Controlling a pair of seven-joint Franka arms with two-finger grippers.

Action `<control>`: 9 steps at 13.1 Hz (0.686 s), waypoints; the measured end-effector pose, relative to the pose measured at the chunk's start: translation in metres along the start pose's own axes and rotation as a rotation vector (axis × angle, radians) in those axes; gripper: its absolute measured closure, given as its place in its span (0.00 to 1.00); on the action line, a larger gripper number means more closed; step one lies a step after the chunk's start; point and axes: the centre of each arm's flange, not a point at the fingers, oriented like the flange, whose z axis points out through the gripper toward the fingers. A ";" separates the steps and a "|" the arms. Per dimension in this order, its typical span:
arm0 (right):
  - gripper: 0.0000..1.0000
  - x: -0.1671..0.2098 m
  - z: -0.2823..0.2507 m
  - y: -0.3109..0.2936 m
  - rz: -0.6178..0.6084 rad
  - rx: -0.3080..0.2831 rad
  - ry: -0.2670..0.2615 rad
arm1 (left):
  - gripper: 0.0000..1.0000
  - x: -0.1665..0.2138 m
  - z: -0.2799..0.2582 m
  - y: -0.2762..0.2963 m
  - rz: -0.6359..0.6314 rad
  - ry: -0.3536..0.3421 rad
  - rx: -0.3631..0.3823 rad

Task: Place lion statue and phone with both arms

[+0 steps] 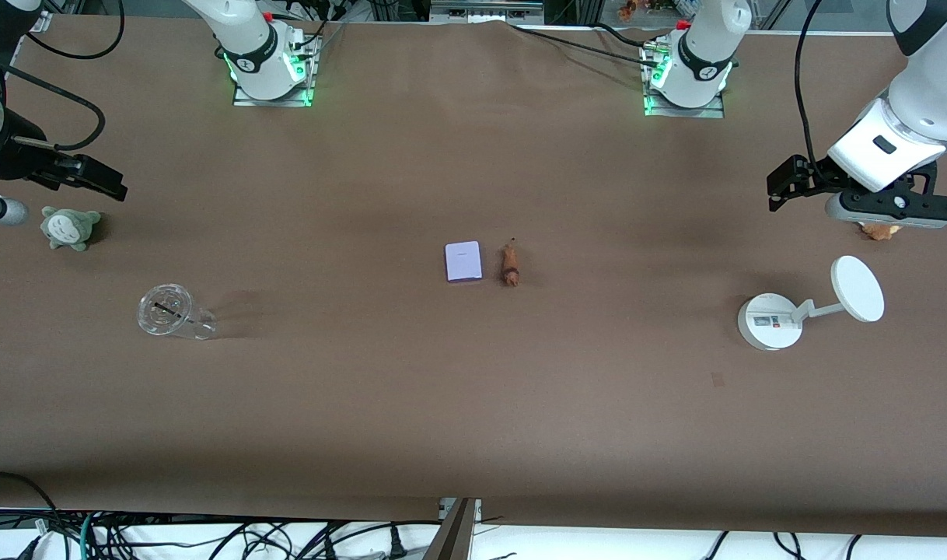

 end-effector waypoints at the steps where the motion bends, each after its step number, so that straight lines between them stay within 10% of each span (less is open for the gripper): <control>1: 0.00 0.000 0.000 0.000 0.000 0.000 0.000 | 0.00 0.000 0.000 0.000 0.000 0.000 0.000; 9: 0.00 0.000 0.000 0.000 0.000 0.000 -0.001 | 0.00 -0.001 0.001 -0.001 -0.002 -0.008 0.000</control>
